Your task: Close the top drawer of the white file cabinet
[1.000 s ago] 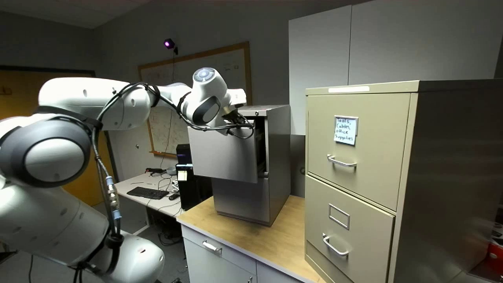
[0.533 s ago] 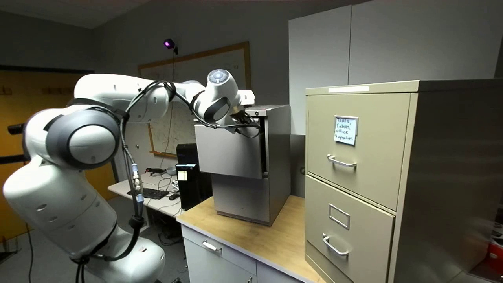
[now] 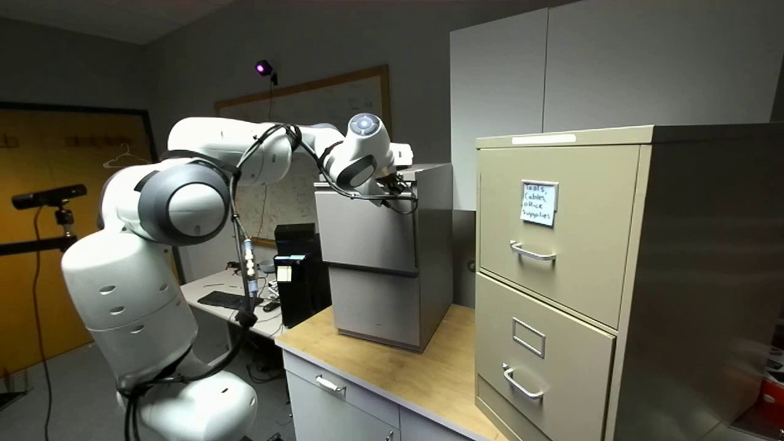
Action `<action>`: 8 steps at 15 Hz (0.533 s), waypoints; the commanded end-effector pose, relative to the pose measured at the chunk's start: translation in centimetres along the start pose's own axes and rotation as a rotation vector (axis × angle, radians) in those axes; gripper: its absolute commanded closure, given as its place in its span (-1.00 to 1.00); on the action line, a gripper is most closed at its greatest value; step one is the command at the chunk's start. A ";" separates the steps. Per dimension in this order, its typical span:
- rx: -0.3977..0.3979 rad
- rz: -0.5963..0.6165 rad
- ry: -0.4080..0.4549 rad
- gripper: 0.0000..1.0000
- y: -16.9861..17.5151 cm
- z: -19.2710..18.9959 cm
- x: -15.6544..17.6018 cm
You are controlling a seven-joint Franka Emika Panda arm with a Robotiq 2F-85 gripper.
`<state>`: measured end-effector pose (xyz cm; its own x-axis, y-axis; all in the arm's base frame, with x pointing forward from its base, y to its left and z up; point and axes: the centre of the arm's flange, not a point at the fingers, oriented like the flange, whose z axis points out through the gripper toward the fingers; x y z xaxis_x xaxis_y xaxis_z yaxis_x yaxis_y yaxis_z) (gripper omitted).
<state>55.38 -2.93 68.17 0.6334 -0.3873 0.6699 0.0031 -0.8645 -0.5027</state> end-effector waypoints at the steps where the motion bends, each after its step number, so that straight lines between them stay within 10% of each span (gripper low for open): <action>1: 0.017 0.006 -0.002 0.97 1.1 2.2 2.9; 8: 0.020 0.024 -0.045 0.95 1.8 4.0 4.9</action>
<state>58.93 -4.42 68.24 0.6526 -0.4051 0.6403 -0.0100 -0.8496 -0.5273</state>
